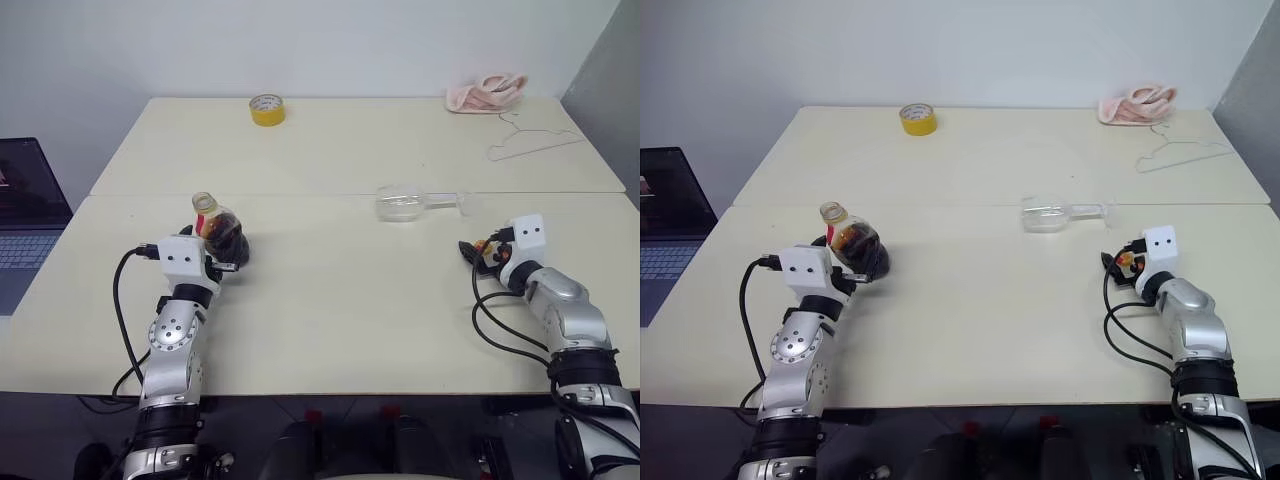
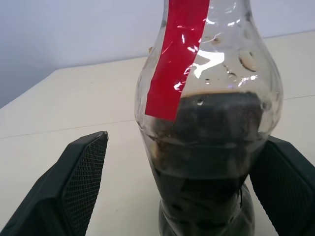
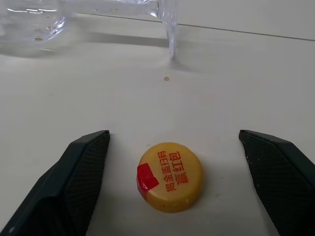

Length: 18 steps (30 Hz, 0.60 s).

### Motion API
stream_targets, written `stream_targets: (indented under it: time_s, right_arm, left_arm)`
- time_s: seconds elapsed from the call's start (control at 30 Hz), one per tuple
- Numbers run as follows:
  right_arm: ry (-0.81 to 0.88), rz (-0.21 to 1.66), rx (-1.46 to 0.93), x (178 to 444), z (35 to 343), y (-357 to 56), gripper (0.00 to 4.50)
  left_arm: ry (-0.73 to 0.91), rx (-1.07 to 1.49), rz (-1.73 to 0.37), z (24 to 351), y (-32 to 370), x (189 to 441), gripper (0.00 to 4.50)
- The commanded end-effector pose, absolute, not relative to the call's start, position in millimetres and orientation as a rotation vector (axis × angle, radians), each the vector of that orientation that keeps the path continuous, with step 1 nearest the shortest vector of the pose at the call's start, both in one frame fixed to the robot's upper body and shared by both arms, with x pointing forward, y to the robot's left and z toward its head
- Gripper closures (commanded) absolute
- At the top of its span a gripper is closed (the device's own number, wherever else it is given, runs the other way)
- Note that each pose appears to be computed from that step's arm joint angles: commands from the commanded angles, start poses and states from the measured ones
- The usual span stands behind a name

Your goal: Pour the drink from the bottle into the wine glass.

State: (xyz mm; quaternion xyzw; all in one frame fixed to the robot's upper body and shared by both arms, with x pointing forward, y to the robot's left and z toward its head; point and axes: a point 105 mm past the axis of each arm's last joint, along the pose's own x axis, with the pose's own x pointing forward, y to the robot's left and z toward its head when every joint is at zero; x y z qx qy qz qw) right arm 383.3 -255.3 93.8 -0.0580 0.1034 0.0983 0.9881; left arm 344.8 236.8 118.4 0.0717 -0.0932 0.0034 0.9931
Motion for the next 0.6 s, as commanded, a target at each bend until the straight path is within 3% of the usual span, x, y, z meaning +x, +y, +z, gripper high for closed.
stream_targets:
  time_s: [0.03, 0.6]
  right_arm:
    - [0.189, 0.192, -0.143, 385.9, 100.9, -257.8, 0.0]
    - [0.205, 0.205, -0.154, 385.5, 94.7, -256.5, 0.0]
  left_arm:
    - [-0.212, 0.142, 0.025, 126.8, 241.4, 342.1, 0.03]
    - [-0.248, 0.119, 0.0, 137.7, 240.8, 339.6, 0.03]
